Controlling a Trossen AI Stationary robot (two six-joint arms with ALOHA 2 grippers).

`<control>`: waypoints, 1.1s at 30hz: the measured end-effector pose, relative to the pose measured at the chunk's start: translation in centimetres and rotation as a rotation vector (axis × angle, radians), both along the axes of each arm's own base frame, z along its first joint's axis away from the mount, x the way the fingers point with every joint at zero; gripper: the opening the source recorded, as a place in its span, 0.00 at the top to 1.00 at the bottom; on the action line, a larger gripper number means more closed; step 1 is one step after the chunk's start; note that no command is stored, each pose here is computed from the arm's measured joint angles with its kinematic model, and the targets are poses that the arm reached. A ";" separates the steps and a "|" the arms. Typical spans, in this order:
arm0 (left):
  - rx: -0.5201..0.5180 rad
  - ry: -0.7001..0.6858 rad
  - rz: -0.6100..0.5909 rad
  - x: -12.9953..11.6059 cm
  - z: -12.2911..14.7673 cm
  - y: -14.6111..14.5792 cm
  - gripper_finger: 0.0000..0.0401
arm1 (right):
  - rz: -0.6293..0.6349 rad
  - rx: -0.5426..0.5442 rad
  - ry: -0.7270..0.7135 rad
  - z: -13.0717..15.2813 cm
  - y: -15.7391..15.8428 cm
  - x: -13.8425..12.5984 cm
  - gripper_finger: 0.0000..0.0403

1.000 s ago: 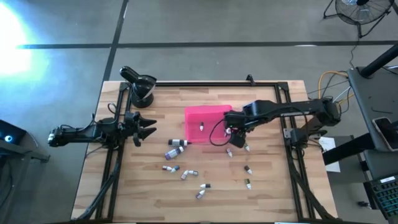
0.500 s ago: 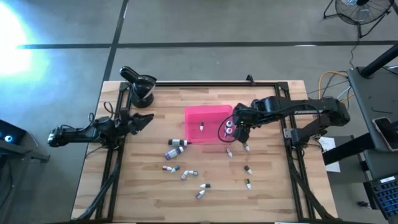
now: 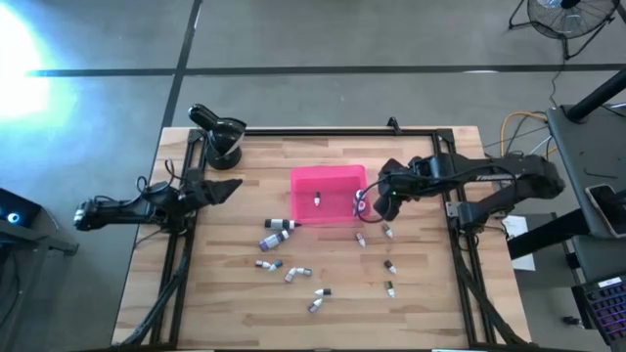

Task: Pick & Place food coloring
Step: Put the large black food coloring bottle into the pink bin

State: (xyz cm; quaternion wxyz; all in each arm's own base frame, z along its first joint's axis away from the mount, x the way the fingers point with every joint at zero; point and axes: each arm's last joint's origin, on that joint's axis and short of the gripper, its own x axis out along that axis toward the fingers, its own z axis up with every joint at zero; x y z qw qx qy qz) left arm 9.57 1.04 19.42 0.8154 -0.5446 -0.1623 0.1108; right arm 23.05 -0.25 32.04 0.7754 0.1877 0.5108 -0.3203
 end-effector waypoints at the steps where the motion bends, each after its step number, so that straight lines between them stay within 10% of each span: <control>1: 0.002 -0.002 -0.013 0.0 0.3 0.0 0.48 | -0.006 0.002 -0.001 -0.3 0.0 -0.1 0.47; 13: 0.245 0.427 -0.160 3.6 5.0 -0.4 0.48 | -0.011 0.008 -0.095 -2.0 0.1 -0.4 0.47; 21: 0.488 0.938 -0.315 8.1 4.3 -0.5 0.48 | 0.003 0.007 -0.070 -2.8 0.3 -0.5 0.47; 33: 0.727 1.196 -0.484 14.0 1.5 -0.5 0.48 | 0.048 0.009 -0.025 -4.2 1.3 -0.9 0.47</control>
